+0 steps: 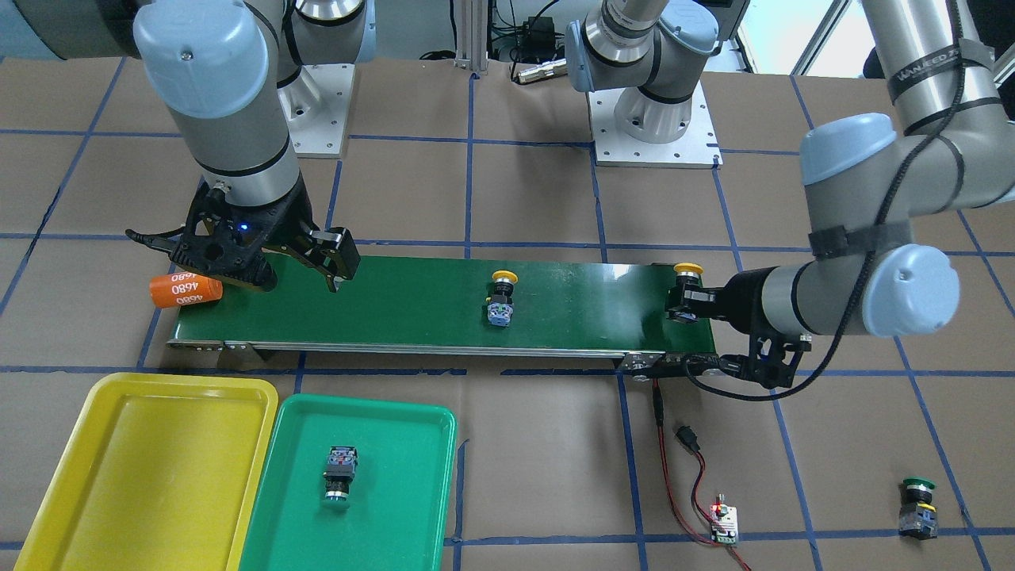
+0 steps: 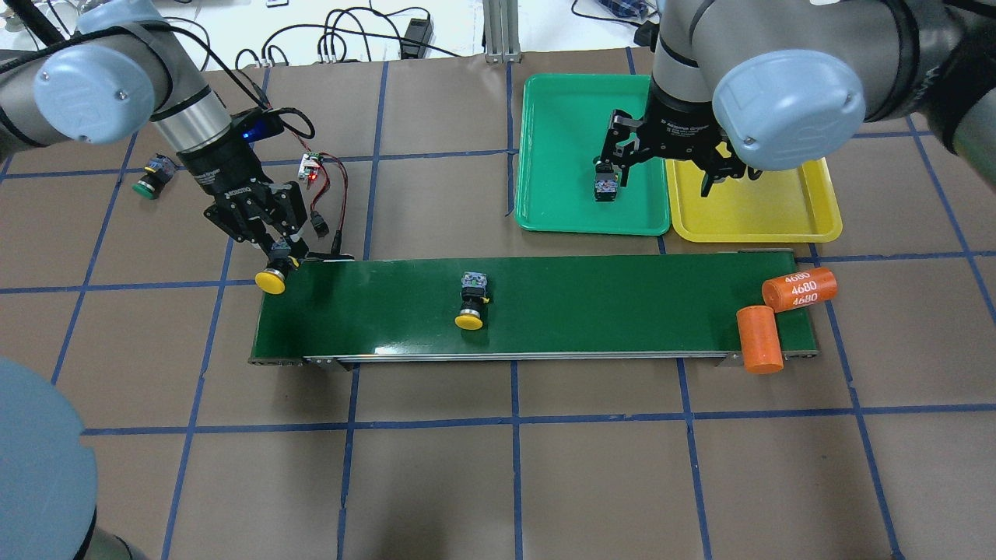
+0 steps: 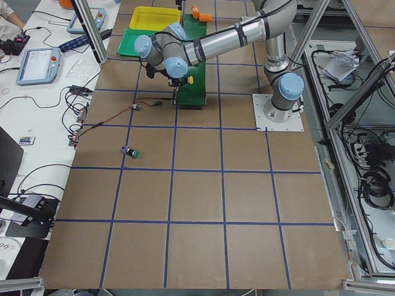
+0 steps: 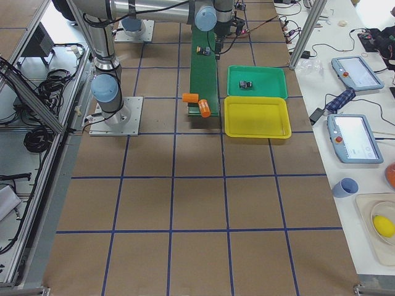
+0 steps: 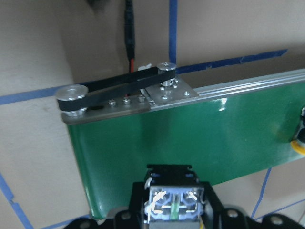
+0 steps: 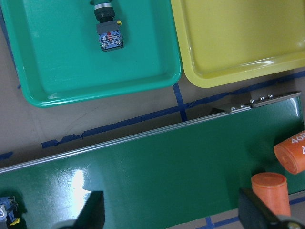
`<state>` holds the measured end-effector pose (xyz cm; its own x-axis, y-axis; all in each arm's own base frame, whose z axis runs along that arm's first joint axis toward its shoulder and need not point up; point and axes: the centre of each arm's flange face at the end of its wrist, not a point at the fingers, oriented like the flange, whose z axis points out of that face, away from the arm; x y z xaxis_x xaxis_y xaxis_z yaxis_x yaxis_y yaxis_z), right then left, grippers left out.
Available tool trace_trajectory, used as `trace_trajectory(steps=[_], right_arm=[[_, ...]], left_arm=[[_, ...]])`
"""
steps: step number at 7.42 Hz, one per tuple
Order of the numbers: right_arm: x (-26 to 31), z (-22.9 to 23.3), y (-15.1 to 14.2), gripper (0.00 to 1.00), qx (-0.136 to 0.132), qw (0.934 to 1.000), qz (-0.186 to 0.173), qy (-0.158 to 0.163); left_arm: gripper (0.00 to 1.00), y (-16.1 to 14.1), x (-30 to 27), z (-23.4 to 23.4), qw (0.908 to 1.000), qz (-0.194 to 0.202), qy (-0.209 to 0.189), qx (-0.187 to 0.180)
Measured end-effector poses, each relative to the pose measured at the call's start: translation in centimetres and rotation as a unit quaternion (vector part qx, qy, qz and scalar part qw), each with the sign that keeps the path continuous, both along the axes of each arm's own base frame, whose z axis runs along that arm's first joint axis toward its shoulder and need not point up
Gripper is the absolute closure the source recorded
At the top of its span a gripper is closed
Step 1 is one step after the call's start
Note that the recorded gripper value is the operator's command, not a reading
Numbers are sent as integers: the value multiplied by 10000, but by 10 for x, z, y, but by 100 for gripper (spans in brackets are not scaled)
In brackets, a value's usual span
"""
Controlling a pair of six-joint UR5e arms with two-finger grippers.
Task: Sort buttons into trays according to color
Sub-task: 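Place the yellow button on the belt with the left gripper, then grasp a yellow button on the belt with right gripper while left returns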
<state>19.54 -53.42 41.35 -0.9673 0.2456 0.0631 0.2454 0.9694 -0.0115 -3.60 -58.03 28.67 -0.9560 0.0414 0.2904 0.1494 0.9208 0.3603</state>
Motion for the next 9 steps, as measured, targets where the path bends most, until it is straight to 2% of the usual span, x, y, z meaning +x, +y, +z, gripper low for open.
trace_trajectory(steps=[1, 2, 3, 7, 9], right_arm=[[0, -1, 1, 0, 35, 10000, 1, 9], [0, -2, 2, 0, 63, 10000, 3, 8], [1, -3, 3, 0, 85, 10000, 6, -10], [3, -13, 8, 0, 185, 9998, 21, -27], [4, -19, 12, 0, 231, 9997, 24, -30]], left_arm=[[100, 12, -5, -11, 9997, -27, -129, -225], [93, 18, -12, -21, 9987, -7, -280, -434], [1, 18, -21, -25, 9974, 93, -413, -592], [0, 24, -39, -18, 9953, 258, -506, -779], [0, 0, -16, 13, 9914, 362, -566, -1124]])
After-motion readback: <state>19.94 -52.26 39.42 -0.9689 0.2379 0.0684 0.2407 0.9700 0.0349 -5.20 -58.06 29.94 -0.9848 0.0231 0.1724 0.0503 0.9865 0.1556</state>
